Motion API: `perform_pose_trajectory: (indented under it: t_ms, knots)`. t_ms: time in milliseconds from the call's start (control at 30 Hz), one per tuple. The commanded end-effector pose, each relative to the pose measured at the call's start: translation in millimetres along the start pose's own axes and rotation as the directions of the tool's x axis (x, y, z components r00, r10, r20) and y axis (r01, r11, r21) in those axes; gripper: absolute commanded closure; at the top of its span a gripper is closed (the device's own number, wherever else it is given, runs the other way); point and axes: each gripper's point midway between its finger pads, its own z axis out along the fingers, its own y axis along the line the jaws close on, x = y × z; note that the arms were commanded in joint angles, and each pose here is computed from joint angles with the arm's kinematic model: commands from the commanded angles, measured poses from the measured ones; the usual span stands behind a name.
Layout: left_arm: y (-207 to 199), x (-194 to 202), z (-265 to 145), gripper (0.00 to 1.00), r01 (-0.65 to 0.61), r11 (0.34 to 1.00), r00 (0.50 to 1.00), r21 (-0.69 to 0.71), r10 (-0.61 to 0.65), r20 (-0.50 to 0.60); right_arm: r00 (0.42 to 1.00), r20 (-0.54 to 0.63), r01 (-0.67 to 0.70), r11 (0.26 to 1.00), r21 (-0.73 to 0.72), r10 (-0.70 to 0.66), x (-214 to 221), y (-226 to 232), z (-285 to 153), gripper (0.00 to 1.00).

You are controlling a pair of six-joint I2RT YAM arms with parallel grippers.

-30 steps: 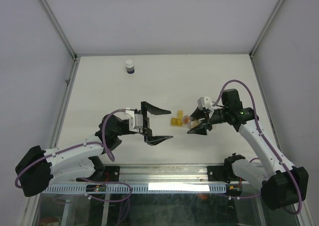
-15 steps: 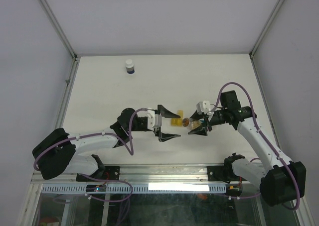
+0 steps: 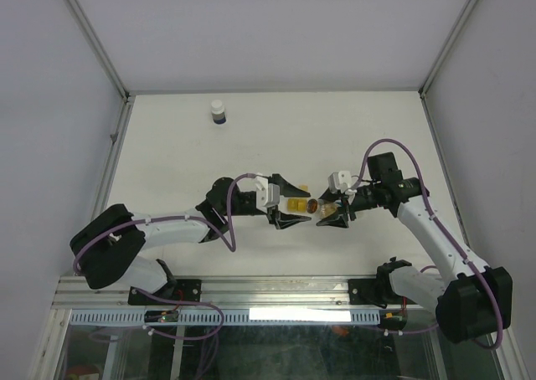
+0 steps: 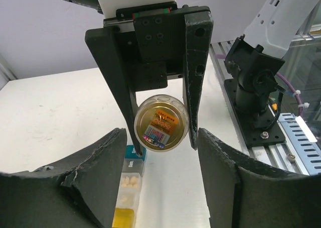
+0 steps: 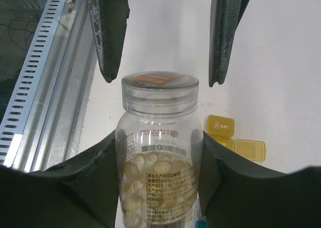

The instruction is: Sort the pills into containers

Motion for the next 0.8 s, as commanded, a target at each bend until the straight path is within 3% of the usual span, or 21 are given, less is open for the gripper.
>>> perform_pose_trajectory:
  t_ms: [0,500,767]
  knots:
    - [7,-20,11,0.43,-0.021,1.0,0.997,-0.004,0.021,0.072,0.999,0.009,0.035,0.999,-0.004,-0.035,-3,-2,2,1.0]
    - [13,-16,19,0.47,0.043,0.999,0.997,-0.011,-0.042,0.063,1.0,-0.006,0.023,1.0,0.0,-0.023,1,-4,4,1.0]
    - [15,-9,22,0.59,0.073,0.997,0.997,-0.015,-0.073,0.03,1.0,-0.013,0.015,1.0,0.006,-0.015,2,-5,3,1.0]
